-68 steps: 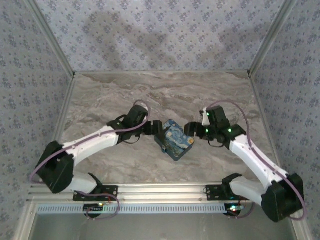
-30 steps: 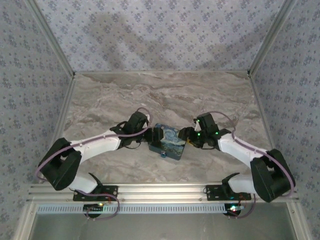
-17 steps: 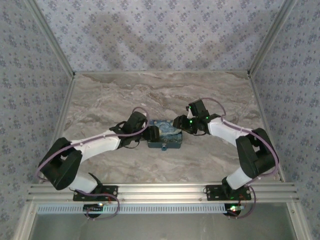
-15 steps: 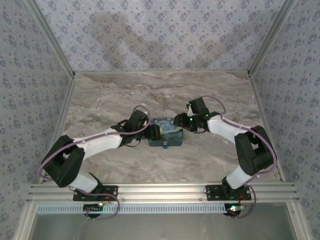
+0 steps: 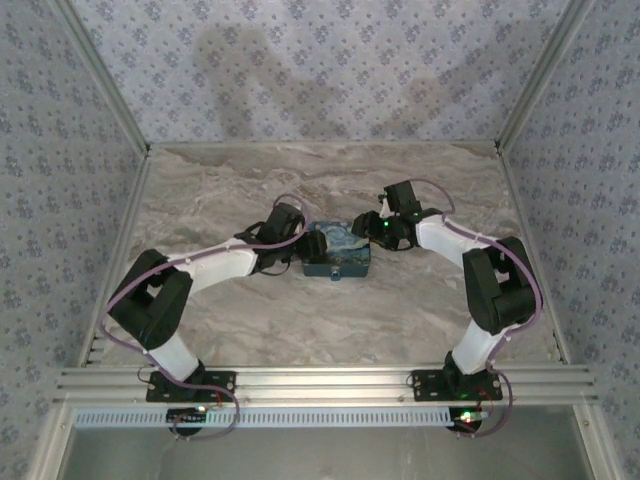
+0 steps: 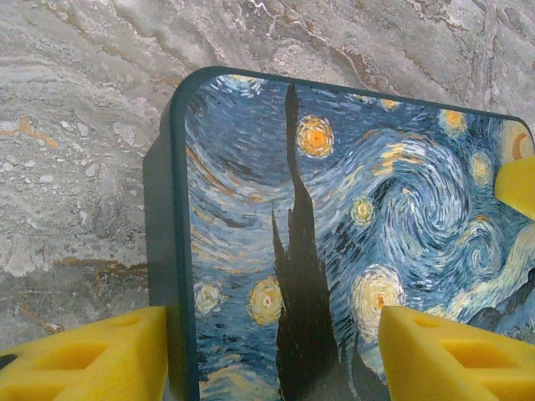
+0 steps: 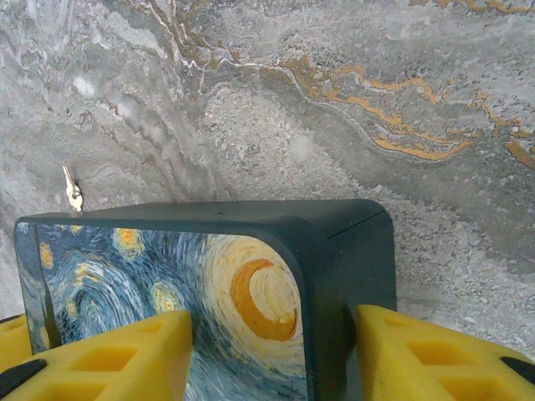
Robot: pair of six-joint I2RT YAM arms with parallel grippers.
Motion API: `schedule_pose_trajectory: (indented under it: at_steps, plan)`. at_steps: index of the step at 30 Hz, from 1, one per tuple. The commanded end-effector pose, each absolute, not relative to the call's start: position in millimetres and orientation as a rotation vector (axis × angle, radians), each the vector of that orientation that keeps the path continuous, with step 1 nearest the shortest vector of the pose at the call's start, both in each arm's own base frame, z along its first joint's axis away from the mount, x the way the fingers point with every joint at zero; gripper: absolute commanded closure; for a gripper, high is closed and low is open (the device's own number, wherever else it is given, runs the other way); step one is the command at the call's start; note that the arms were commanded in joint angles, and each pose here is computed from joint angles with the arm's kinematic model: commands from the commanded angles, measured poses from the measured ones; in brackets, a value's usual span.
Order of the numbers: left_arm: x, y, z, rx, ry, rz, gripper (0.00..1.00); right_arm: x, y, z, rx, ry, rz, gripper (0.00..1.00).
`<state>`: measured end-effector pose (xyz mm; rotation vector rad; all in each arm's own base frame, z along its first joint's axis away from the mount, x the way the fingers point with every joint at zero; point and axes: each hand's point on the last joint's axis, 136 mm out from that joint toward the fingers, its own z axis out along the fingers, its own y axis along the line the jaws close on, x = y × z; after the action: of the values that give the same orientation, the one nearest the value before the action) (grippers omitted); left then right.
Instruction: Unlock the padlock with the key
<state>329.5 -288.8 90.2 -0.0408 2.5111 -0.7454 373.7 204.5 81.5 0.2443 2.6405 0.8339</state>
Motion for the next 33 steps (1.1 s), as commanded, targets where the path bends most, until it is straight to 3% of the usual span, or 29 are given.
schedule_pose_trajectory:
  at_steps: [1, 11, 20, 33]
  plan:
    - [336, -308, 114, -0.004, 2.430, -0.858, 0.33, 364, 214, 82, 0.188, 2.671, 0.887, 0.40]
    - [320, -282, 125, -0.046, 2.401, -0.836, 0.27, 372, 191, 99, 0.188, 2.636, 0.824, 0.30]
    - [306, -232, 148, -0.116, 2.400, -0.658, 0.28, 359, 173, 121, 0.153, 2.613, 0.708, 0.30]
    - [333, -177, 131, -0.203, 2.581, -0.316, 0.39, 261, 194, 183, -0.205, 2.453, 0.724, 0.40]
